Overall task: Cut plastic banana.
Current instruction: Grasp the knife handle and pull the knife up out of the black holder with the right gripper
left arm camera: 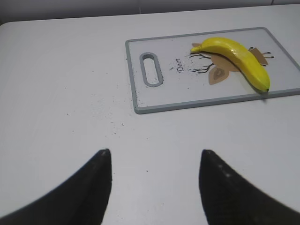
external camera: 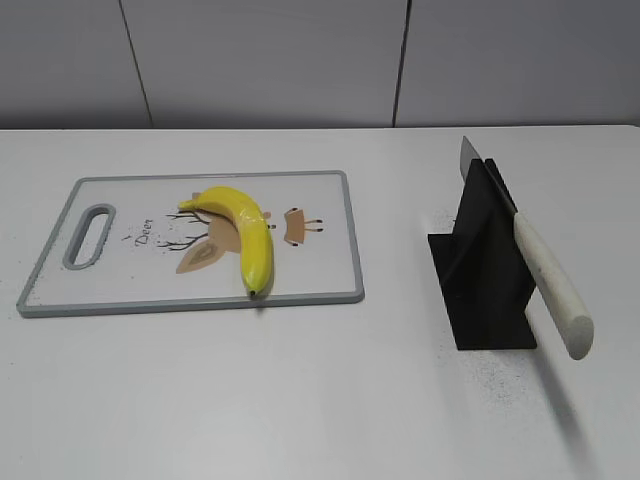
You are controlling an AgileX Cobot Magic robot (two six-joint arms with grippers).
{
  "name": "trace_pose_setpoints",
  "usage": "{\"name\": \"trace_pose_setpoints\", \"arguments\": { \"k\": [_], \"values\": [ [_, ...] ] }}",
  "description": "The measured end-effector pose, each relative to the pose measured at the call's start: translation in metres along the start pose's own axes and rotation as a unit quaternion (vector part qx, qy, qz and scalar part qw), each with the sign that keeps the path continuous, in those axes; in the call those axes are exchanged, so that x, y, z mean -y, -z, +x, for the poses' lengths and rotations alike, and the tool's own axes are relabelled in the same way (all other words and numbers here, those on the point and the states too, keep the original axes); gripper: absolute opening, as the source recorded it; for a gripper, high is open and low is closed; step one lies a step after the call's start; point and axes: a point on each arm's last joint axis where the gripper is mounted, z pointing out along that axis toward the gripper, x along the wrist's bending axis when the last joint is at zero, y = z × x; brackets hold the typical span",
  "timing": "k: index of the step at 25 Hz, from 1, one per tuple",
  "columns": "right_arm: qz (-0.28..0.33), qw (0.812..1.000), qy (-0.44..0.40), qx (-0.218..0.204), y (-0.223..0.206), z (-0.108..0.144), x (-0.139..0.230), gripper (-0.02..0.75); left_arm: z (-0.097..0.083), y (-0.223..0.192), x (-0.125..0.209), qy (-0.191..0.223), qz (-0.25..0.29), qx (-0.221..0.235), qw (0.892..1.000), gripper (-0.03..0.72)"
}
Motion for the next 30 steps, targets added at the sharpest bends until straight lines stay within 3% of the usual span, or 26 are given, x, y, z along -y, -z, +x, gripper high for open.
{"name": "trace_pose_setpoints", "arguments": {
  "k": [9,19,30],
  "values": [
    [0.131,0.991,-0.006,-0.003,-0.039,-0.001,-0.052,0.504,0.0,0.0,0.0,0.0,0.0,0.0,1.0,0.581],
    [0.226,0.971,-0.018,-0.069,-0.092,0.021,-0.108,0.504,0.0,0.0,0.0,0.0,0.0,-0.001,1.0,0.581],
    [0.364,0.93,-0.014,-0.048,-0.191,0.047,-0.125,0.504,0.0,0.0,0.0,-0.001,0.0,-0.001,1.0,0.581]
  ]
}}
